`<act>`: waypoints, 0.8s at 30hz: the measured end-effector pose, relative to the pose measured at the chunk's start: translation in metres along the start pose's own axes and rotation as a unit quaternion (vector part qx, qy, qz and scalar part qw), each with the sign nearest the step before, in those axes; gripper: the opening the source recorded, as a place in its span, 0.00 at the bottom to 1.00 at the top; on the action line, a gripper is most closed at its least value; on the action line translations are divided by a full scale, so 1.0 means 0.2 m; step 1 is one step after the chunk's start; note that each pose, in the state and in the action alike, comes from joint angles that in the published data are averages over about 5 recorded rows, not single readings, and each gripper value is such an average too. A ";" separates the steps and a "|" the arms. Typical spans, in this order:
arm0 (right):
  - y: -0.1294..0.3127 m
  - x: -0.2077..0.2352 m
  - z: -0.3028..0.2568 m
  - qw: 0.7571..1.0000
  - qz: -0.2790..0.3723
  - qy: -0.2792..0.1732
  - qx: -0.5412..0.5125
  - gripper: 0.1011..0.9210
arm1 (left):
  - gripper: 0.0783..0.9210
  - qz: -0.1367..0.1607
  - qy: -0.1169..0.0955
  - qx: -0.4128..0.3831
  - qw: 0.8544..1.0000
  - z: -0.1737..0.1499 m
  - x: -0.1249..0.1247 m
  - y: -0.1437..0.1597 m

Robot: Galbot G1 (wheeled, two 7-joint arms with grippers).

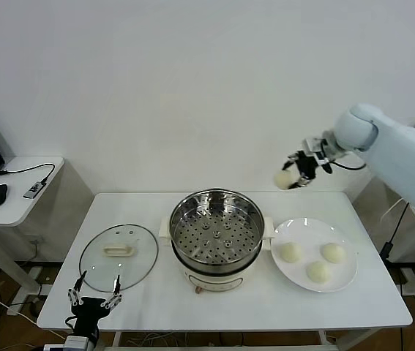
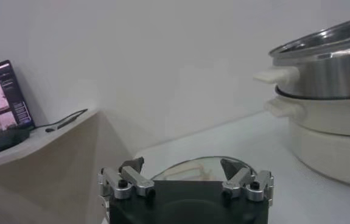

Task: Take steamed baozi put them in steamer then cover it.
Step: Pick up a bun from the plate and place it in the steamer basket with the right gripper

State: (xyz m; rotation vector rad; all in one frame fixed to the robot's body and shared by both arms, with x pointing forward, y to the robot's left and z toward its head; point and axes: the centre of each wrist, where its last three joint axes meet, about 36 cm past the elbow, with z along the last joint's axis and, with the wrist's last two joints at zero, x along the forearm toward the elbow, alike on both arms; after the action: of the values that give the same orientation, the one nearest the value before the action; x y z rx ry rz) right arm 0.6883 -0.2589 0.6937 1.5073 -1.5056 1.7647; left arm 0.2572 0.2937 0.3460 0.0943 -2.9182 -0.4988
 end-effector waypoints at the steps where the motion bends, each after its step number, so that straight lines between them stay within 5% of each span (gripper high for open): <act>1: -0.02 -0.02 -0.05 1.000 -0.003 -0.005 0.013 0.60 | 0.88 -0.001 0.000 0.000 1.000 0.00 0.00 0.00; 11: -0.08 -0.29 -0.46 0.987 -0.041 -0.034 0.150 0.60 | 0.88 -0.011 0.001 0.001 1.000 0.00 0.01 0.01; 24: -0.05 -0.60 -0.61 0.953 -0.064 -0.030 0.295 0.60 | 0.88 -0.015 -0.005 -0.003 1.000 -0.01 0.01 0.01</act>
State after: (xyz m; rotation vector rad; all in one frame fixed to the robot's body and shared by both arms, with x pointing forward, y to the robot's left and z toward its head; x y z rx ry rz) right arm 0.6813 -0.1090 0.6106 1.8891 -0.9026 2.2223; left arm 0.2558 0.2952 0.3494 0.1346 -2.9291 -0.5153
